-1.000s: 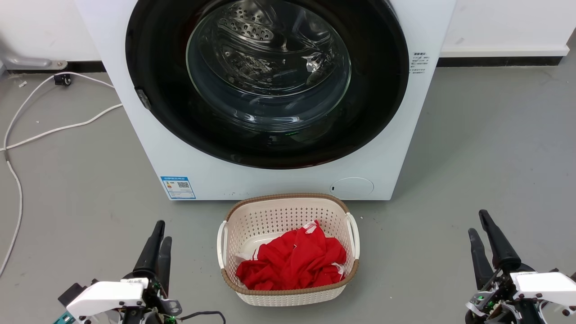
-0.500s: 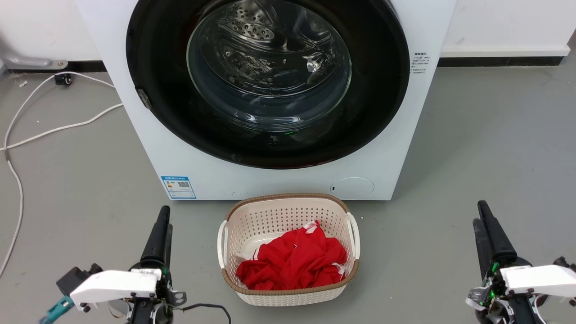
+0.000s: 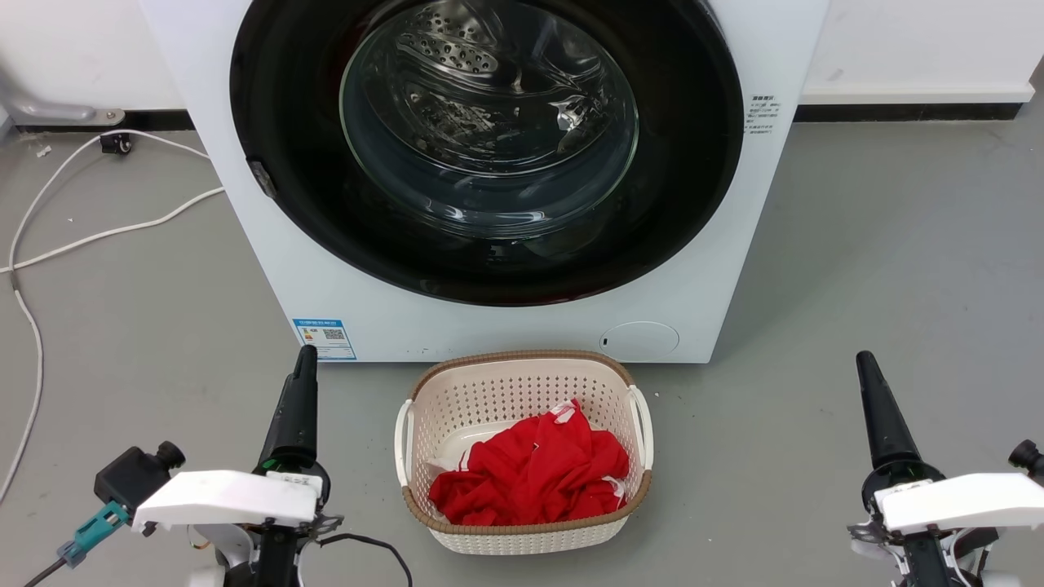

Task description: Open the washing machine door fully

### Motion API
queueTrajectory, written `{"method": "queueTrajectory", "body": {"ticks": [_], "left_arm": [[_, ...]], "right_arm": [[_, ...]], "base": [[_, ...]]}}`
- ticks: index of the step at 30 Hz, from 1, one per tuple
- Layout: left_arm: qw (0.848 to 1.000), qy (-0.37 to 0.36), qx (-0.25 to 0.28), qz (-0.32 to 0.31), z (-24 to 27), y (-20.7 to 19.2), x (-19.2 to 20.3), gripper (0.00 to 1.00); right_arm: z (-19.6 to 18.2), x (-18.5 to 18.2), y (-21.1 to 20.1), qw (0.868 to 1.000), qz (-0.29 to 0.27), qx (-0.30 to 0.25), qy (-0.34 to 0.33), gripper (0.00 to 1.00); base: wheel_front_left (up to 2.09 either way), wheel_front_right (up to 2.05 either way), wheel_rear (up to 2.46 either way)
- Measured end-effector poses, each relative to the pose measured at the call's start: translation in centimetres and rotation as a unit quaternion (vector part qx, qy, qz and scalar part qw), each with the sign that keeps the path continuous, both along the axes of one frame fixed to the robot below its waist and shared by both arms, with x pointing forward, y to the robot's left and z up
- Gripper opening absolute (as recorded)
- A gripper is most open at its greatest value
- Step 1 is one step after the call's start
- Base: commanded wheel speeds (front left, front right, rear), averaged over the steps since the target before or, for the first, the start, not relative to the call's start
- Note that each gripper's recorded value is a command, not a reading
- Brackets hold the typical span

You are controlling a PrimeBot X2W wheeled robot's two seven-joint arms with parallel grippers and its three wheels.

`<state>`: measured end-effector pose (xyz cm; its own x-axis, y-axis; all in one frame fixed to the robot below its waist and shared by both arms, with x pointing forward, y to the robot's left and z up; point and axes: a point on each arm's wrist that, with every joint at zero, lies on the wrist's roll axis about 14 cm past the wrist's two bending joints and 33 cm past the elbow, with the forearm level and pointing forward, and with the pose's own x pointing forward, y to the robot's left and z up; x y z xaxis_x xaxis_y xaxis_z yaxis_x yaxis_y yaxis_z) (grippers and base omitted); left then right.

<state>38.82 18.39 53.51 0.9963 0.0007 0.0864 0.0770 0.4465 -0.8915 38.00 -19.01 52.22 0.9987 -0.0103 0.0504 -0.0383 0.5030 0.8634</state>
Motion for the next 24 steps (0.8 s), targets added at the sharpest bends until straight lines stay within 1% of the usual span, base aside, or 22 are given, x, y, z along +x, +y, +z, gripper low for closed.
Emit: {"method": "queueTrajectory", "body": {"ticks": [4, 9, 15, 24], "left_arm": [[0.999, -0.004, 0.044, 0.0, 0.2, -0.3, 0.0, 1.0], [0.996, -0.009, 0.092, -0.002, 0.4, -0.7, 0.1, 1.0], [0.989, -0.01, 0.145, 0.0, 0.3, -1.1, 0.1, 1.0], [0.976, -0.018, 0.219, -0.002, 0.5, -1.8, 0.4, 1.0]], "right_arm": [[0.3, -0.1, 0.1, 0.999, -0.001, -0.05, -0.006, 1.0], [0.6, -0.2, 0.5, 0.994, 0.001, -0.109, -0.012, 1.0], [0.3, -0.6, 0.7, 0.987, 0.001, -0.163, -0.011, 1.0], [0.2, -0.7, 0.7, 0.973, 0.002, -0.229, -0.01, 1.0]], "base": [[0.0, 0.0, 0.0], [0.0, 0.0, 0.0], [0.0, 0.0, 0.0], [0.0, 0.0, 0.0]]}}
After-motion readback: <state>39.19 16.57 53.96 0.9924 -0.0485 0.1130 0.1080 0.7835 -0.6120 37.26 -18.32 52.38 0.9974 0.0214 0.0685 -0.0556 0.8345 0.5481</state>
